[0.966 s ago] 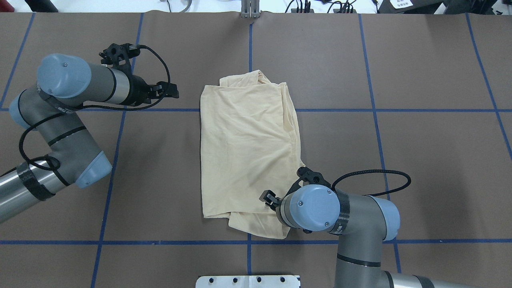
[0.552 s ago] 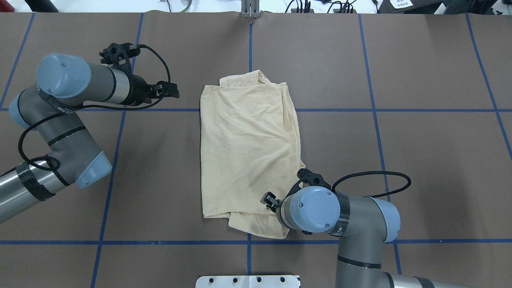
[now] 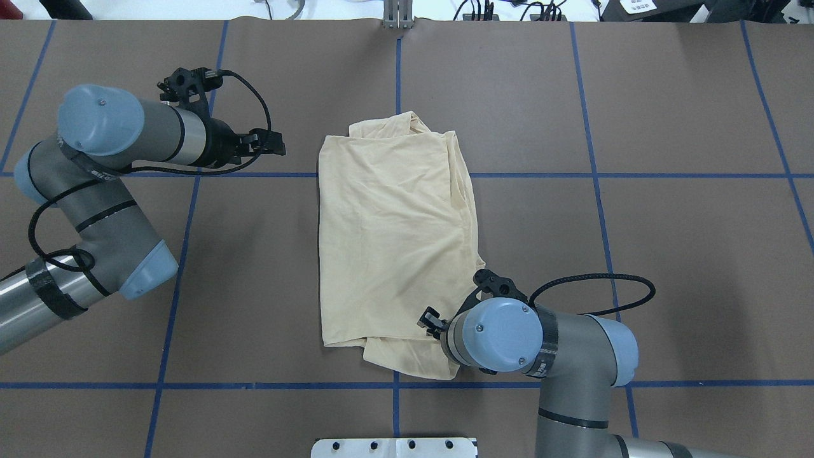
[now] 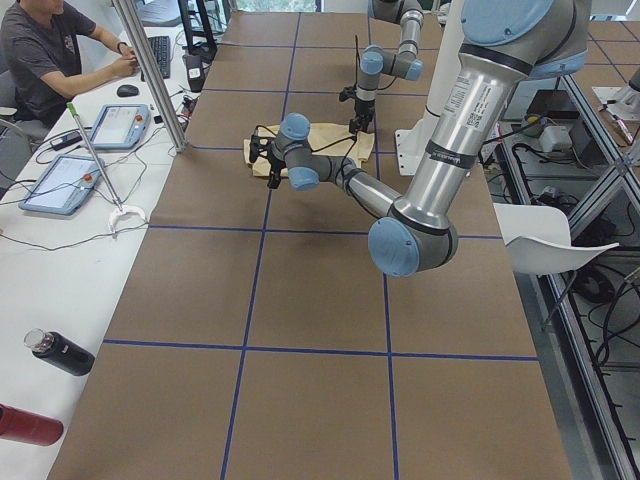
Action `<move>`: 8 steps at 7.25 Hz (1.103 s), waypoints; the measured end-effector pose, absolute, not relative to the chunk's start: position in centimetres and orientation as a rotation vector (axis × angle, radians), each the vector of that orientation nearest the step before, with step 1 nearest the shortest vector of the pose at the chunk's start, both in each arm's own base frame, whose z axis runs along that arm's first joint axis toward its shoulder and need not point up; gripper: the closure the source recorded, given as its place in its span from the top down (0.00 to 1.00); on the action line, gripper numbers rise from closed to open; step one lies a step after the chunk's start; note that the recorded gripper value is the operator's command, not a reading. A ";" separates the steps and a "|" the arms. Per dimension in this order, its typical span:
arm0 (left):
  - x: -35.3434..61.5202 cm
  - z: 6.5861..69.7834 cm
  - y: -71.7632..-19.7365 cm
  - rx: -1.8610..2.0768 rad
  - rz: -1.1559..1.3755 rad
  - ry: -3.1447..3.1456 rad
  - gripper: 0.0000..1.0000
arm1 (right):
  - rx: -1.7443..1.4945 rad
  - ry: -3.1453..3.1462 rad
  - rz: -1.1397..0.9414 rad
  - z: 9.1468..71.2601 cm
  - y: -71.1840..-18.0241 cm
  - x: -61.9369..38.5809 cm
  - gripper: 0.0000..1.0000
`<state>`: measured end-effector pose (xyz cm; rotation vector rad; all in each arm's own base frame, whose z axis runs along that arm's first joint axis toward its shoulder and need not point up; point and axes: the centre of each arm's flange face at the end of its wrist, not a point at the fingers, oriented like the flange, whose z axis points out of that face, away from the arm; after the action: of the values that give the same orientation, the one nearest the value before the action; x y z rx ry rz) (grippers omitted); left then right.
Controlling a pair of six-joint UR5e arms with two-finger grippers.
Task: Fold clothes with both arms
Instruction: 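Shift the right gripper toward the shirt's near corner and hold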
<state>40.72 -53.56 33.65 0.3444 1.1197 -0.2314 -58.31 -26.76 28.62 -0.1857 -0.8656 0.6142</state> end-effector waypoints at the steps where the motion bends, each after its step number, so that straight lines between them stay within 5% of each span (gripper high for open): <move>1: 40.7 33.6 -53.6 0.344 -0.232 1.120 1.00 | -0.186 -0.865 0.614 28.6 -26.7 -58.3 0.23; 2: 40.7 33.6 -53.6 0.344 -0.233 1.120 1.00 | -0.187 -0.864 0.615 28.7 -26.7 -58.3 0.00; 8: 40.8 33.7 -53.5 0.342 -0.236 1.118 1.00 | -0.193 -0.878 0.622 28.0 -27.2 -57.8 0.00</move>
<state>40.78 -53.54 33.70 0.3418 1.1185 -0.2355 -57.76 -27.21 27.96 -0.1930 -0.8777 0.6224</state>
